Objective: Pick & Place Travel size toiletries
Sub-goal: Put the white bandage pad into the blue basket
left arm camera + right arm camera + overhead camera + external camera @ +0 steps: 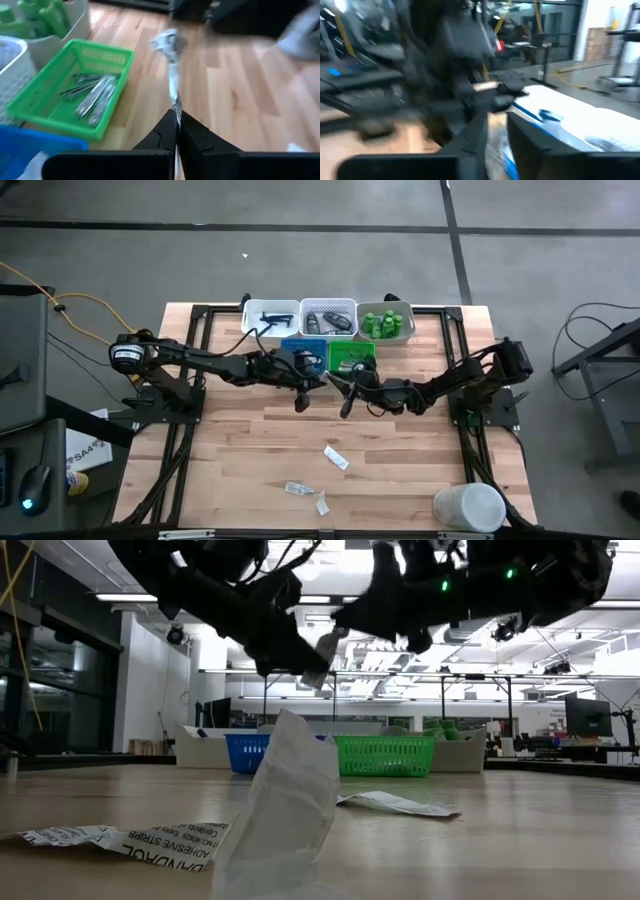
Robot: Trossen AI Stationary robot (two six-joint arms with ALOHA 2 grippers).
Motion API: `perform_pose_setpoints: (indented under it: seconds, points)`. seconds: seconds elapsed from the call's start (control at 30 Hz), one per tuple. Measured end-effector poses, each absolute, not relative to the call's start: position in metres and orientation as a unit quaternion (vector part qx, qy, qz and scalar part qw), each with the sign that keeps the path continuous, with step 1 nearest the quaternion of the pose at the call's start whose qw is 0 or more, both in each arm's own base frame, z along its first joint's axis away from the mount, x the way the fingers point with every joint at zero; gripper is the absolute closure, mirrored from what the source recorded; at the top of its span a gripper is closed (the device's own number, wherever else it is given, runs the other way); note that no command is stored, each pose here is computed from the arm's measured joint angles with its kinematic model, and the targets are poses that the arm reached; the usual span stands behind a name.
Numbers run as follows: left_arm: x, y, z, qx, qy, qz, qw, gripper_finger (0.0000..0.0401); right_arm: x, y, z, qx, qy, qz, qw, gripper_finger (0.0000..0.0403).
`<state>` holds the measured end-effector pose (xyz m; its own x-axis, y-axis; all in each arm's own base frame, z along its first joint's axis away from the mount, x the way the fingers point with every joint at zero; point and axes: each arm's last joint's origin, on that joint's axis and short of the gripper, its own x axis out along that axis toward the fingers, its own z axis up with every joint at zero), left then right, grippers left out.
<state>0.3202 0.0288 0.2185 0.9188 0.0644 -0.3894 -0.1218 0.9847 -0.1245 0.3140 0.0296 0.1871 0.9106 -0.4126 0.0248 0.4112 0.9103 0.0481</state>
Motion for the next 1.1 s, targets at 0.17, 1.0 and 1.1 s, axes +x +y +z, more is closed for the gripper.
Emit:
perform_pose_setpoints:
  seconds: [0.17, 1.0, 1.1]
  points:
    - [0.316, 0.039, 0.212, -0.058, 0.23, 0.089, 0.967, 0.04, 0.308, 0.029, 0.202, 0.047, -0.027, -0.199, 0.979, 0.024]
    - [0.284, 0.108, 0.189, -0.006, 0.373, 0.206, 0.905, 0.0327, 0.299, 0.039, 0.205, 0.065, 0.017, -0.214, 0.974, 0.0129]
    - [0.284, 0.108, 0.189, -0.005, 0.374, 0.209, 0.904, 0.0295, 0.299, 0.04, 0.204, 0.065, 0.024, -0.212, 0.975, 0.0132]
